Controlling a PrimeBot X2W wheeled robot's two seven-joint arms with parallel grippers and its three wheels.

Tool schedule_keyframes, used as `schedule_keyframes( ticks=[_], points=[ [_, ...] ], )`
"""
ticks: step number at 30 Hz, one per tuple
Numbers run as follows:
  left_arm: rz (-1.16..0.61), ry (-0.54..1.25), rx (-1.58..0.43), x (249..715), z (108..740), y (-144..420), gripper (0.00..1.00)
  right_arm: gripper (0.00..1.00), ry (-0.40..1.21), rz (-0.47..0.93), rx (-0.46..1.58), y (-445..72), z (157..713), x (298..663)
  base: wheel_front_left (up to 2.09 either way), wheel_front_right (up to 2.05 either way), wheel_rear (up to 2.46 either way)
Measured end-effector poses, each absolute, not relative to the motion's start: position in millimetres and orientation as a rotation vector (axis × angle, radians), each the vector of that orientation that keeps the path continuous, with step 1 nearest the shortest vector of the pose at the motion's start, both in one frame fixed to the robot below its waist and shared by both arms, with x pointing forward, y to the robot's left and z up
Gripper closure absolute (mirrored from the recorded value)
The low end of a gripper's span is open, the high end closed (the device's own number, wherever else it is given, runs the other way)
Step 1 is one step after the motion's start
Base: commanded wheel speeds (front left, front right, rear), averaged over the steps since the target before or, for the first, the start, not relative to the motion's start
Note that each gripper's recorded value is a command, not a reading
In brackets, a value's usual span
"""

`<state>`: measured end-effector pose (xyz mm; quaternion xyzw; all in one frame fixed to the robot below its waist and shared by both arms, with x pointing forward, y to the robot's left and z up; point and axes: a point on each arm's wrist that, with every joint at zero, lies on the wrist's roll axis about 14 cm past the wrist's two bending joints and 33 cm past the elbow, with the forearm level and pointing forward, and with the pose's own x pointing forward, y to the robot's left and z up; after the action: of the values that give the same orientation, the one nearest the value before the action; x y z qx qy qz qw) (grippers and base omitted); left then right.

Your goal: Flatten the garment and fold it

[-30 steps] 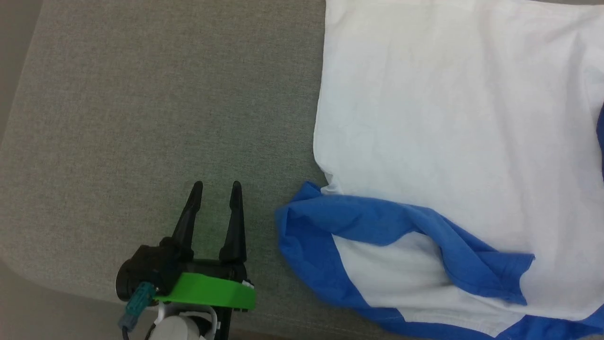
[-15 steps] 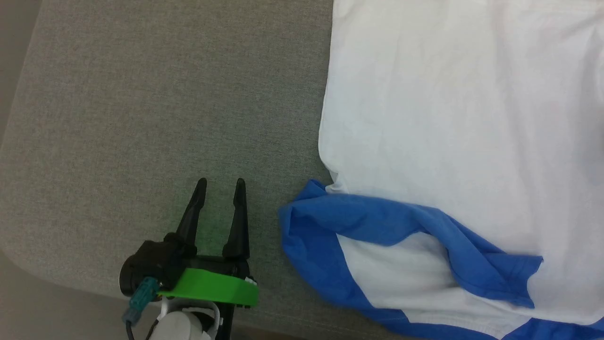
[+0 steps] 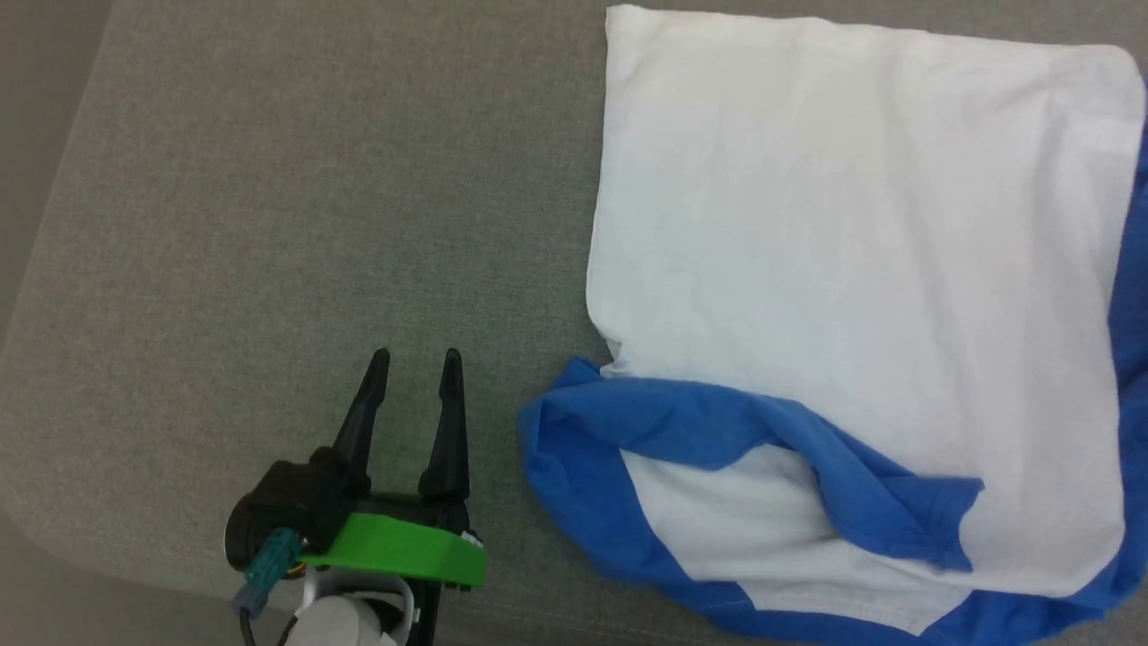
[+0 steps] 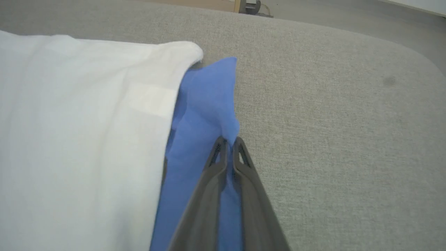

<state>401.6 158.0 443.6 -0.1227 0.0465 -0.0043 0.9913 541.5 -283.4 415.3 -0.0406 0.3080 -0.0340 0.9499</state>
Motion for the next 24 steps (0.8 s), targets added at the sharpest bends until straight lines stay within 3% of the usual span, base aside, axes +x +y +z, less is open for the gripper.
schedule_keyframes(
  ticks=[10,24],
  points=[
    [-0.017,0.028,-0.251,380.7,471.4,157.0,0.00,1.00,0.509,-0.219,0.013,-331.2,451.2,480.8,0.00,0.00,0.00],
    [-0.007,-0.036,-0.256,345.6,496.9,157.9,0.00,1.00,0.329,-0.453,0.135,-385.8,486.5,367.6,0.00,0.00,0.00]
  ],
)
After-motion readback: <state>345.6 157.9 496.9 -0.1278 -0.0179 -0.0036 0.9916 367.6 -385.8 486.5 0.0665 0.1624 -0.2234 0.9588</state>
